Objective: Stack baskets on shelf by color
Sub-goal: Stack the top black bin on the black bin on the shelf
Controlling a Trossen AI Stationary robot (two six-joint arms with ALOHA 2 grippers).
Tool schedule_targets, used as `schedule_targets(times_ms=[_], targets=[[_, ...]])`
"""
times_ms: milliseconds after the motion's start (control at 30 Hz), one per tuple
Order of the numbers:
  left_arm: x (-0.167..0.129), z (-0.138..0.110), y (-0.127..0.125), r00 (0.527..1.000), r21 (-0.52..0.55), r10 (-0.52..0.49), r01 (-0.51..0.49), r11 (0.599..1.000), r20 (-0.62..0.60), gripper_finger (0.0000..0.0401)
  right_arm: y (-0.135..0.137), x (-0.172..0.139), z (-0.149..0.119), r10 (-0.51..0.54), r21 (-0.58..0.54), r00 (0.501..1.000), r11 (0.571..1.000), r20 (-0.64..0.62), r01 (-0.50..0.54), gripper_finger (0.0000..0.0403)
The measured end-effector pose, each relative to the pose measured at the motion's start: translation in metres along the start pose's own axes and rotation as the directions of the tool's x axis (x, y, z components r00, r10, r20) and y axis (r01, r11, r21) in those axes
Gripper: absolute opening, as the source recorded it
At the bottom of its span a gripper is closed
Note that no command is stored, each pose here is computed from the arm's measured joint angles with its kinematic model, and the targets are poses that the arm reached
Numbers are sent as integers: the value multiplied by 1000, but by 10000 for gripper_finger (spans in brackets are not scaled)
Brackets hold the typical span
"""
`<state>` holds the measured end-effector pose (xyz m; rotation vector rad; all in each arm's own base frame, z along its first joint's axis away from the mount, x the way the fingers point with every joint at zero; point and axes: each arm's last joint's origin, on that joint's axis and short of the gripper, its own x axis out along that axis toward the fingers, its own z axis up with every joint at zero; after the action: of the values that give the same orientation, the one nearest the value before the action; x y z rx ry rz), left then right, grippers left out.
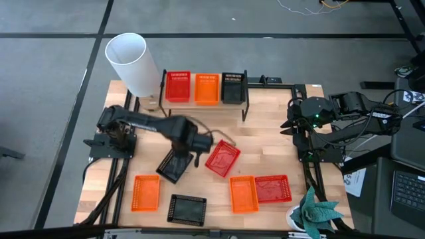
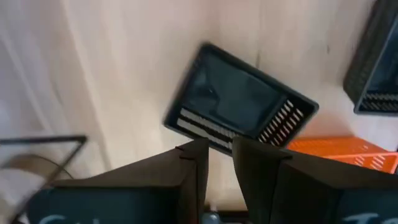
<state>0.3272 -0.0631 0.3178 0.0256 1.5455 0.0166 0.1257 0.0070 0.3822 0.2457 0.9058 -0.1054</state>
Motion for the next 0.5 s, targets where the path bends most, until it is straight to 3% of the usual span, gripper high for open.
schedule_targets(times_ms=[267,500], targets=[[33,-23,-56,993,14,44,-43,999,-113,66,0,0,0,0,8,1000,1000,0,0,116],[52,-49,-99,985,20,83,-81,996,-148,66,1,0,2,5,105,1000,994,17,-7,116]])
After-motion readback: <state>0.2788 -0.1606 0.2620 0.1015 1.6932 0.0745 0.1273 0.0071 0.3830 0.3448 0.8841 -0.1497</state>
